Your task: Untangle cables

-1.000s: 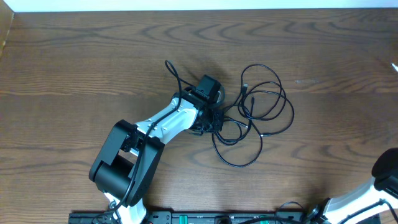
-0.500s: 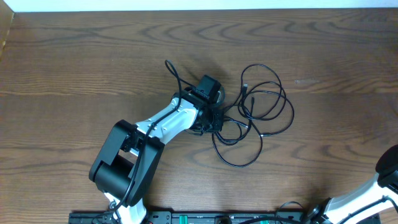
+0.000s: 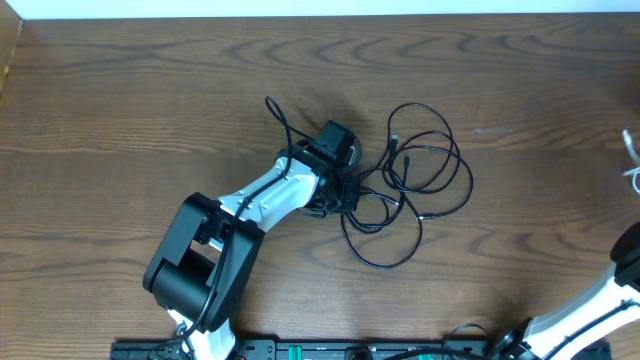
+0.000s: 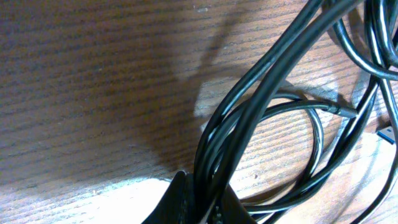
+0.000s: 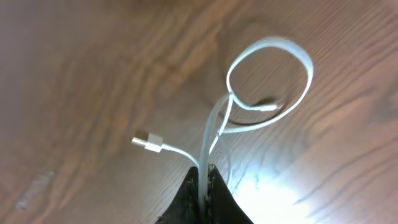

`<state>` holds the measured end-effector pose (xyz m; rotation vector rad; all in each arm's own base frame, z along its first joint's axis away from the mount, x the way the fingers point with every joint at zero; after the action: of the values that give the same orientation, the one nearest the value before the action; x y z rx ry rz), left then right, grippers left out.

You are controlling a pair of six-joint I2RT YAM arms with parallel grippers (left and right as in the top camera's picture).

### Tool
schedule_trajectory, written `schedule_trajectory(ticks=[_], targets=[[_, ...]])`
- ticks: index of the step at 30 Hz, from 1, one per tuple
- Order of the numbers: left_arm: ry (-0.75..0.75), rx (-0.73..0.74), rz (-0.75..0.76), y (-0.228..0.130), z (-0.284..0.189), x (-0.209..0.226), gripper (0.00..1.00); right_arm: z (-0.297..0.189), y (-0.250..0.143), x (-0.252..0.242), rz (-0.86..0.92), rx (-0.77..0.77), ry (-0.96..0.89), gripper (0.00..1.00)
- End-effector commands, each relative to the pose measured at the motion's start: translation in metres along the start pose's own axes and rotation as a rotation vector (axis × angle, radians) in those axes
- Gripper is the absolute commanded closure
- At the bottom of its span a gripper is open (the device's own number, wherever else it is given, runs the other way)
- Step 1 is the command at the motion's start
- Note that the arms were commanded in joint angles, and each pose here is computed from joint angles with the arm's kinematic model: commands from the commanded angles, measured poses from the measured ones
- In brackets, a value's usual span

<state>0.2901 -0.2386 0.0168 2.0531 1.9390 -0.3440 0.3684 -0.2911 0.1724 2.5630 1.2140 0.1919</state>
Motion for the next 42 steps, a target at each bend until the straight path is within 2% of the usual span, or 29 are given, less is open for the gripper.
schedule_trajectory(ticks=[1, 6, 10, 12, 14, 17, 18, 20, 21, 23, 26, 28, 35, 39, 42], targets=[[0.007, -0.017, 0.011, 0.002, -0.004, 0.0, 0.92, 0.033, -0.022, 0.003, 0.011, 0.1, 0.025, 0.98], [0.007, -0.017, 0.011, 0.002, -0.004, 0.0, 0.93, 0.061, -0.043, 0.007, 0.021, 0.163, 0.043, 0.96], [0.007, -0.017, 0.012, 0.002, -0.004, 0.0, 0.93, 0.061, -0.042, 0.006, 0.02, 0.157, 0.042, 0.77], [0.007, -0.017, 0.011, 0.002, -0.004, 0.0, 0.93, 0.06, -0.041, 0.009, 0.022, 0.154, 0.059, 0.59], [0.007, -0.017, 0.011, 0.002, -0.004, 0.0, 0.92, 0.056, -0.039, 0.022, 0.023, 0.146, 0.139, 0.52], [0.007, -0.017, 0.011, 0.002, -0.004, 0.0, 0.93, 0.036, -0.029, 0.046, 0.003, 0.101, 0.275, 0.49], [0.007, -0.017, 0.011, 0.002, -0.004, 0.0, 0.93, 0.017, -0.019, 0.059, -0.033, 0.05, 0.325, 0.48], [0.007, -0.017, 0.011, 0.002, -0.004, 0.0, 0.93, -0.009, -0.009, 0.069, -0.086, -0.011, 0.337, 0.45], [0.007, -0.017, 0.011, 0.002, -0.004, 0.0, 0.93, -0.042, -0.004, 0.09, -0.193, -0.08, 0.372, 0.44], [0.018, -0.026, 0.009, 0.004, -0.005, 0.003, 0.93, -0.071, -0.008, 0.11, -0.286, -0.126, 0.388, 0.39], [0.057, -0.078, 0.002, 0.015, -0.015, 0.01, 0.92, -0.101, -0.027, 0.146, -0.44, -0.156, 0.419, 0.31], [0.046, -0.129, -0.004, 0.027, -0.037, 0.006, 0.93, -0.111, -0.044, 0.169, -0.511, -0.138, 0.444, 0.3], [-0.084, -0.444, -0.012, 0.067, -0.16, -0.01, 0.93, -0.104, -0.119, 0.247, -0.736, 0.039, 0.517, 0.31], [-0.141, -0.55, -0.013, 0.064, -0.205, -0.016, 0.92, -0.098, -0.169, 0.292, -0.875, 0.116, 0.588, 0.3], [-0.173, -0.544, 0.009, 0.058, -0.211, -0.024, 0.93, -0.093, -0.205, 0.322, -0.965, 0.147, 0.637, 0.29]])
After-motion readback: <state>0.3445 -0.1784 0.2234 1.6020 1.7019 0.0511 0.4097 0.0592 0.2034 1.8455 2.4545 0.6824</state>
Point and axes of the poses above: each gripper's point midway between its finger pads, its own z axis out along the fingers, its own x axis along the line the jaws close on, y = z × x, the point moved 1 cm from there along -z, back along the fingers, and after that the axes turned 6 degrees about -z, right-handed, at the moved point
